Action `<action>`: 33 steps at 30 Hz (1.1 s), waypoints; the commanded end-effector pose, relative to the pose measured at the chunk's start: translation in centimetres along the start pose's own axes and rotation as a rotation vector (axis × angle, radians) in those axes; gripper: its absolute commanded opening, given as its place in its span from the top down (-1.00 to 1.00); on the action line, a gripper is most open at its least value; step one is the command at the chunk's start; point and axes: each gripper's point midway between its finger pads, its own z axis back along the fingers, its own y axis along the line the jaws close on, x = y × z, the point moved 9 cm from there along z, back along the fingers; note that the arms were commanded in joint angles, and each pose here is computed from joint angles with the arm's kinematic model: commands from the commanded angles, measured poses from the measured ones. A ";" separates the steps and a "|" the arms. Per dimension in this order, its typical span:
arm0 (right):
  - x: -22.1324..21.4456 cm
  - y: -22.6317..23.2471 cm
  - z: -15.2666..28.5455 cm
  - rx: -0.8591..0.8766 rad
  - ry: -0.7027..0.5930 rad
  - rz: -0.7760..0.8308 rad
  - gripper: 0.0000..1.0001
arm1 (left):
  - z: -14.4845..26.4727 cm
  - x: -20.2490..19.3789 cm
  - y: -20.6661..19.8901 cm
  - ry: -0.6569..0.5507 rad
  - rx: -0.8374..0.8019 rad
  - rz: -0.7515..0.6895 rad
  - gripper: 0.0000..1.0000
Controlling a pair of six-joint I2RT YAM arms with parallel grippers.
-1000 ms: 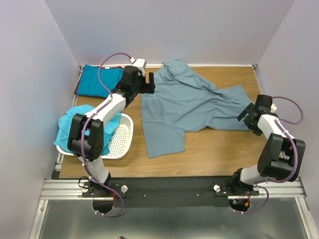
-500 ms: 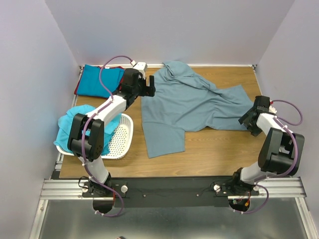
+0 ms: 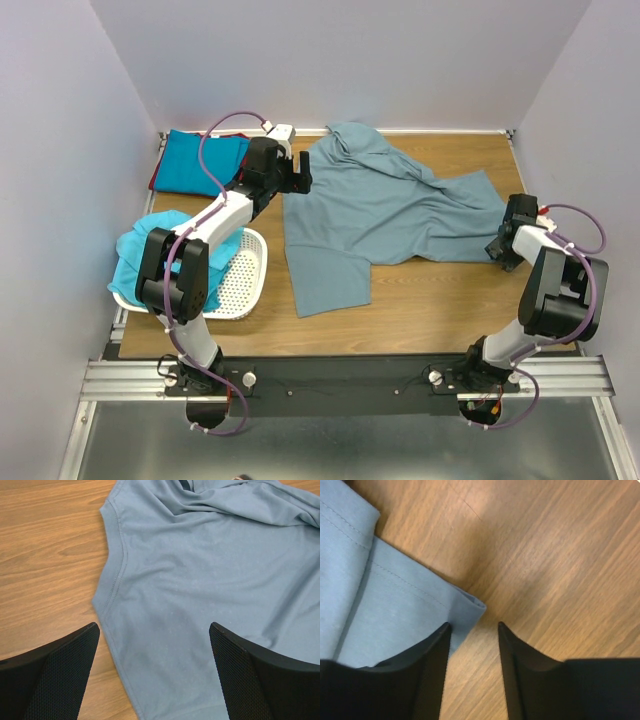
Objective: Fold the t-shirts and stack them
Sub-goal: Flatten the tshirt out
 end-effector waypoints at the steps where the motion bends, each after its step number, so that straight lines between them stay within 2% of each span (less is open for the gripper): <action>1: -0.3 -0.6 -1.3 -0.072 -0.005 -0.004 0.10 | 0.2 0.9 -0.5 -0.037 -0.025 -0.004 -0.97; 5: -0.4 -0.3 -1.9 -0.068 0.001 0.003 0.40 | 0.2 0.9 -0.4 -0.036 -0.020 -0.005 -0.97; 8: -0.2 -0.1 -2.2 -0.063 0.002 0.017 0.73 | 0.4 1.1 -0.6 -0.043 -0.021 0.003 -0.97; 9: -0.2 -0.1 -2.2 -0.060 0.004 0.022 0.96 | 0.5 1.1 -0.6 -0.047 -0.018 0.005 -0.97; 10: -0.2 -0.1 -2.1 -0.055 0.004 0.024 0.99 | 0.5 1.1 -0.6 -0.048 -0.011 0.004 -0.97; 19: -0.1 -1.7 1.9 0.016 -0.101 -0.004 0.99 | 2.1 0.4 -2.6 -0.057 0.003 0.008 -0.93; 24: 0.1 -2.8 4.0 0.022 -0.187 -0.052 0.99 | 4.4 -3.6 -2.7 -0.011 0.078 0.043 -0.90; 29: -0.2 -4.1 5.8 0.035 -0.270 -0.114 0.99 | 7.9 -7.7 -4.2 0.028 0.076 0.058 -0.87; 32: -0.5 -4.4 6.4 0.063 -0.288 -0.143 0.99 | 9.7 -10.3 -4.4 0.073 0.112 0.108 -0.78; 33: -0.6 -4.4 6.8 0.084 -0.294 -0.149 0.99 | 10.7 -10.4 -5.0 0.053 0.107 0.117 -0.77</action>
